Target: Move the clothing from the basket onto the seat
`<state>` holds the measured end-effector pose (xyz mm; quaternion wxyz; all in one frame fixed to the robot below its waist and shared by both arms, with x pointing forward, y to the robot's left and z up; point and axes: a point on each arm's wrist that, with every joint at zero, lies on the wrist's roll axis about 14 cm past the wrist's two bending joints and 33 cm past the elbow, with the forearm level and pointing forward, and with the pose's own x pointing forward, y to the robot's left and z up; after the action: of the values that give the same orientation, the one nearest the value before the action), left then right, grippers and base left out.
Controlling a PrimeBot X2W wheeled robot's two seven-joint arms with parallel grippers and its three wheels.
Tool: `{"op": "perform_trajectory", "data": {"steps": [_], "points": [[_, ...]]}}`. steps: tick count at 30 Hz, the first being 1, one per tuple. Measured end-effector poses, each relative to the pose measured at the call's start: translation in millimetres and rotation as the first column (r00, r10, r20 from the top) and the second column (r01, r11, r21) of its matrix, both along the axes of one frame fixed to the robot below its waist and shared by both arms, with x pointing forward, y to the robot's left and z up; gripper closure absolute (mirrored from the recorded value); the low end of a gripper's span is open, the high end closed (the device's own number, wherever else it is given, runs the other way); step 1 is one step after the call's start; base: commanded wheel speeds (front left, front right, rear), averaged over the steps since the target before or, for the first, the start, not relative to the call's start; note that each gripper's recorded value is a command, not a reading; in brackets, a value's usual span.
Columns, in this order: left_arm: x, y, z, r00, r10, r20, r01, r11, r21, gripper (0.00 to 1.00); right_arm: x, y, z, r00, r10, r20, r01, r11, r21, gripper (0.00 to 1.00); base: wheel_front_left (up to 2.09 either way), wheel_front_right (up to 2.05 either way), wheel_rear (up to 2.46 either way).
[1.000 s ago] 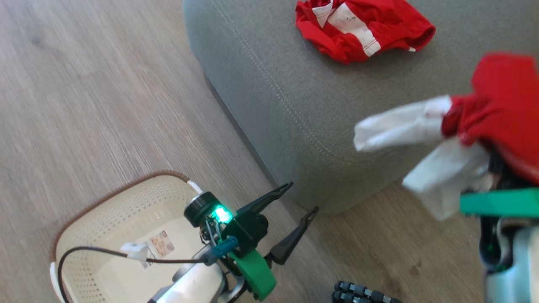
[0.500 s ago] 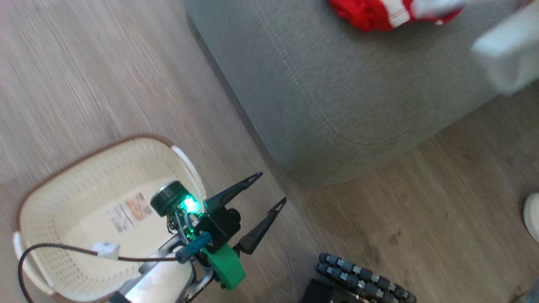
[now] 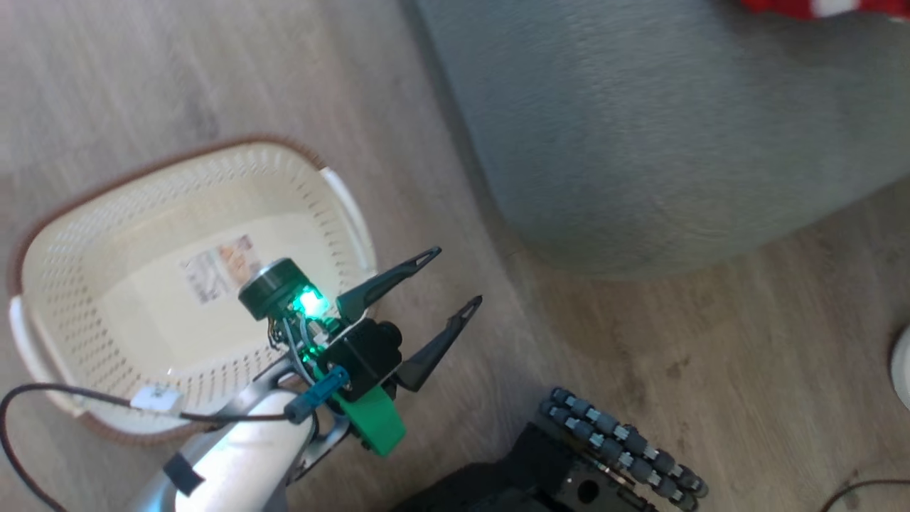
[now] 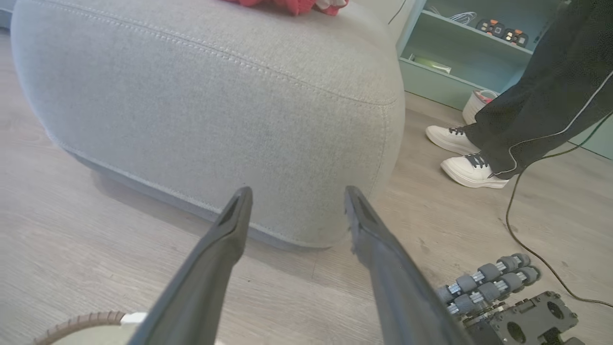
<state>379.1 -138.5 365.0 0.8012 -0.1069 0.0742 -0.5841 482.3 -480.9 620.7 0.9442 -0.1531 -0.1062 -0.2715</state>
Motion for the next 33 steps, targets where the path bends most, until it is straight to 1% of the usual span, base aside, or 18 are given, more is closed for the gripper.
{"op": "perform_trajectory", "data": {"steps": [4, 6, 10, 12, 14, 17, 20, 25, 26, 27, 28, 33], "points": [[12, 11, -9, 0.999, 0.042, -0.008, -0.042, 0.999, 0.013, 0.0, 35, 2, -24, 0.999, 0.017, -0.047, -0.016, 1.0, 0.02, 1.0, 0.0, 0.0, 0.0], [17, 17, -13, 0.998, 0.062, -0.012, -0.062, 0.998, 0.019, 0.0, 49, 4, -41, 0.996, 0.022, -0.083, -0.019, 0.999, 0.037, 1.0, 0.0, 0.0, 0.0], [23, 27, -23, 0.995, 0.094, -0.027, -0.093, 0.995, 0.037, 0.0, 70, 7, -85, 0.986, 0.027, -0.167, -0.011, 0.996, 0.093, 1.0, 0.0, 0.0, 0.0], [25, 31, -27, 0.994, 0.107, -0.033, -0.105, 0.993, 0.045, 0.0, 77, 10, -113, 0.972, 0.036, -0.233, -0.005, 0.991, 0.131, 1.0, 0.0, 0.0, 0.0], [25, 35, -30, 0.992, 0.118, -0.041, -0.115, 0.992, 0.052, 0.0, 80, 18, -145, 0.942, 0.056, -0.331, -0.009, 0.99, 0.14, 1.0, 0.0, 0.0, 0.0], [26, 38, -34, 0.99, 0.13, -0.053, -0.127, 0.99, 0.058, 0.0, 77, 18, -174, 0.919, 0.05, -0.392, 0.025, 0.983, 0.183, 1.0, 0.0, 0.0, 0.0], [25, 39, -35, 0.989, 0.135, -0.058, -0.131, 0.99, 0.058, 0.0, 74, 17, -190, 0.902, 0.044, -0.428, 0.05, 0.977, 0.205, 1.0, 0.0, 0.0, 0.0], [25, 37, -34, 0.99, 0.13, -0.051, -0.127, 0.99, 0.056, 0.0, 70, 16, -197, 0.887, 0.038, -0.46, 0.067, 0.975, 0.211, 1.0, 0.0, 0.0, 0.0], [25, 37, -33, 0.99, 0.129, -0.049, -0.126, 0.99, 0.055, 0.0, 68, 16, -199, 0.884, 0.038, -0.466, 0.072, 0.974, 0.216, 0.64, 0.0, 0.0, 0.0], [25, 36, -32, 0.991, 0.127, -0.047, -0.125, 0.991, 0.054, 0.0, 67, 18, -201, 0.88, 0.042, -0.474, 0.072, 0.973, 0.219, 0.04, 0.0, 0.0, 0.0], [25, 35, -31, 0.991, 0.125, -0.044, -0.123, 0.991, 0.052, 0.0, 66, 19, -202, 0.876, 0.045, -0.481, 0.072, 0.973, 0.222, 0.0, 0.0, 0.0, 0.0], [23, 31, -21, 0.993, 0.114, -0.022, -0.113, 0.993, 0.041, 0.0, 61, 18, -195, 0.874, 0.042, -0.484, 0.076, 0.972, 0.222, 0.0, 0.0, 0.0, 0.0]]}}
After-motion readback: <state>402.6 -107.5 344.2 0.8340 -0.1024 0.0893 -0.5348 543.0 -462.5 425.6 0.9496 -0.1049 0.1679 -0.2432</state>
